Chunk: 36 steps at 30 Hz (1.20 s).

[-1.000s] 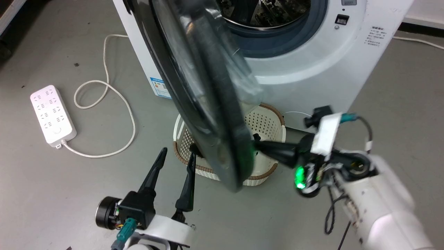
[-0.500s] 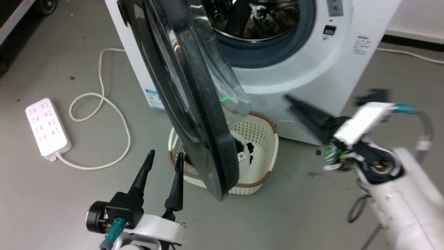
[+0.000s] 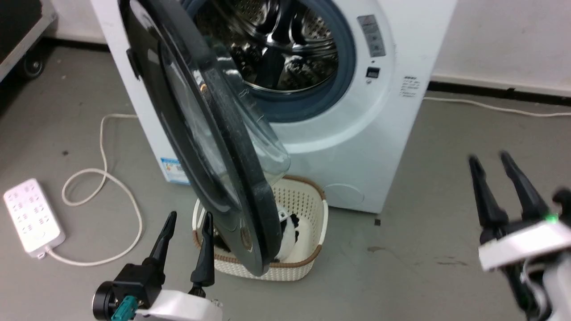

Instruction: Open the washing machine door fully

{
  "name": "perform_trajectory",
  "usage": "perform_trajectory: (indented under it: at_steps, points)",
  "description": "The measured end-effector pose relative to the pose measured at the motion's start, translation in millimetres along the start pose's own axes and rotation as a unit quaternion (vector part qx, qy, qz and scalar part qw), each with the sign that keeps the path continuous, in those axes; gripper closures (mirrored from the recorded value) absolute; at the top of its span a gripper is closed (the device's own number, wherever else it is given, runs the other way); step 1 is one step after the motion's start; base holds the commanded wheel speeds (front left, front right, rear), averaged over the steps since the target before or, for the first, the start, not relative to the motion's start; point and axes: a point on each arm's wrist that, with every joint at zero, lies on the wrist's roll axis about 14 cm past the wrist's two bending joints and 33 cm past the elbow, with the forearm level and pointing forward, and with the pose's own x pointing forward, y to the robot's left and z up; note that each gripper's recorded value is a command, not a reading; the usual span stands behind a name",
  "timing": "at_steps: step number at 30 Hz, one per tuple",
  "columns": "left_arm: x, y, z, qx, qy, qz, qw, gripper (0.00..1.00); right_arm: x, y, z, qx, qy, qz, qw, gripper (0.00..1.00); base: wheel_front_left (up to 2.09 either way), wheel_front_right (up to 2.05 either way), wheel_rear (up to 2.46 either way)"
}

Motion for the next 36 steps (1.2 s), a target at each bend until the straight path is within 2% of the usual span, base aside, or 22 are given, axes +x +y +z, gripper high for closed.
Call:
perform_trajectory:
  at_steps: [4, 5, 10, 17, 30, 31, 32, 36]
  points:
    - [-3, -4, -1, -0.003, 0.001, -0.007, 1.000, 0.00, -27, 3, -1, -0.043, -0.010, -0.027, 0.999, 0.00, 0.00, 0.00, 0.00]
    - [-3, -7, -2, -0.005, 0.003, -0.011, 1.000, 0.00, -41, 8, 3, -0.046, -0.027, -0.050, 0.997, 0.00, 0.00, 0.00, 0.00]
    - [-4, -7, -10, -0.005, 0.016, -0.011, 1.000, 0.00, -69, 8, -6, -0.048, -0.018, -0.087, 0.995, 0.00, 0.00, 0.00, 0.00]
    - [-6, -11, -23, 0.007, 0.036, -0.018, 0.999, 0.00, -91, 13, -35, -0.093, 0.040, -0.078, 0.992, 0.00, 0.00, 0.00, 0.00]
    - [-5, -12, -30, 0.011, 0.046, -0.021, 0.999, 0.00, -95, 13, -44, -0.061, 0.051, -0.085, 0.993, 0.00, 0.00, 0.00, 0.00]
    - [-4, -13, -28, 0.009, 0.044, -0.021, 0.999, 0.76, -95, 13, -44, -0.059, 0.050, -0.086, 0.993, 0.00, 0.00, 0.00, 0.00]
    - [-4, -14, -26, 0.008, 0.040, -0.023, 0.999, 1.00, -95, 13, -43, -0.056, 0.049, -0.087, 0.993, 0.00, 0.00, 0.00, 0.00]
    - [2, -12, -6, 0.011, 0.007, -0.020, 1.000, 1.00, -95, 12, -42, -0.039, 0.044, -0.093, 0.994, 0.00, 0.00, 0.00, 0.00]
